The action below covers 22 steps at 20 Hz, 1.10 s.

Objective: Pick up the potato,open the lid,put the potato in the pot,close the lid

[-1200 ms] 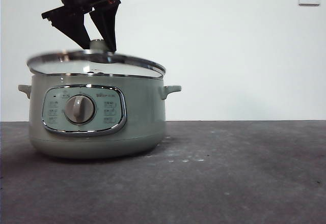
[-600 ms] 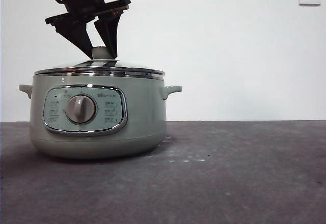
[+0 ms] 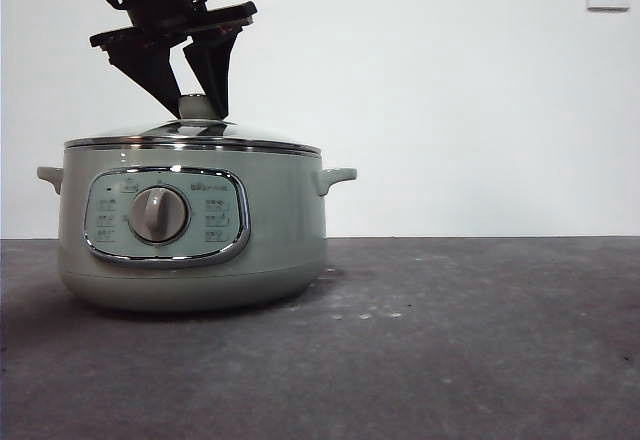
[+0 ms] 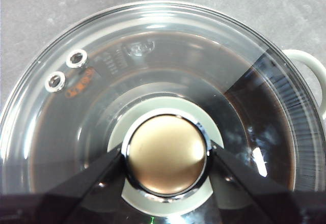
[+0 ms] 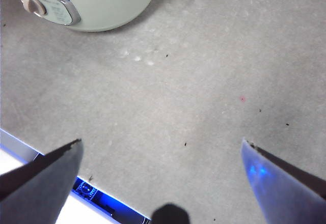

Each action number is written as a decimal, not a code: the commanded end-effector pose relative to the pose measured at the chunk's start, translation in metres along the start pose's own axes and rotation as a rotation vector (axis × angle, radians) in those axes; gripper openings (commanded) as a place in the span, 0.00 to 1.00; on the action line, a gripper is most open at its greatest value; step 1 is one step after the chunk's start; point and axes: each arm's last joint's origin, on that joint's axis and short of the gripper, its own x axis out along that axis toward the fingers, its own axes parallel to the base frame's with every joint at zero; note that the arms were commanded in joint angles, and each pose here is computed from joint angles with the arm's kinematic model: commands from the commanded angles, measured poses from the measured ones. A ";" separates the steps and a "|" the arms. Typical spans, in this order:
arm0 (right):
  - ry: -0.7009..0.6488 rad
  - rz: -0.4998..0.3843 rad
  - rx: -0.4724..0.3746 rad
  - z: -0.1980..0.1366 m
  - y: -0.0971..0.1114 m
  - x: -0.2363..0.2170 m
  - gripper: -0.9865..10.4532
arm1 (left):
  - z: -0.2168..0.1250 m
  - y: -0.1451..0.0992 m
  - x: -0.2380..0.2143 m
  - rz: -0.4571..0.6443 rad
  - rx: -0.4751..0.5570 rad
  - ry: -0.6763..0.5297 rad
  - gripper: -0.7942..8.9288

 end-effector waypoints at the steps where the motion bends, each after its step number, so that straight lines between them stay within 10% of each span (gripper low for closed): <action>1: 0.001 -0.004 0.009 0.000 0.000 0.002 0.69 | -0.008 -0.001 0.019 0.006 0.044 0.079 0.71; 22: 0.035 -0.007 0.026 -0.003 0.000 0.002 0.69 | -0.093 0.003 -0.205 -0.082 0.066 -0.083 0.73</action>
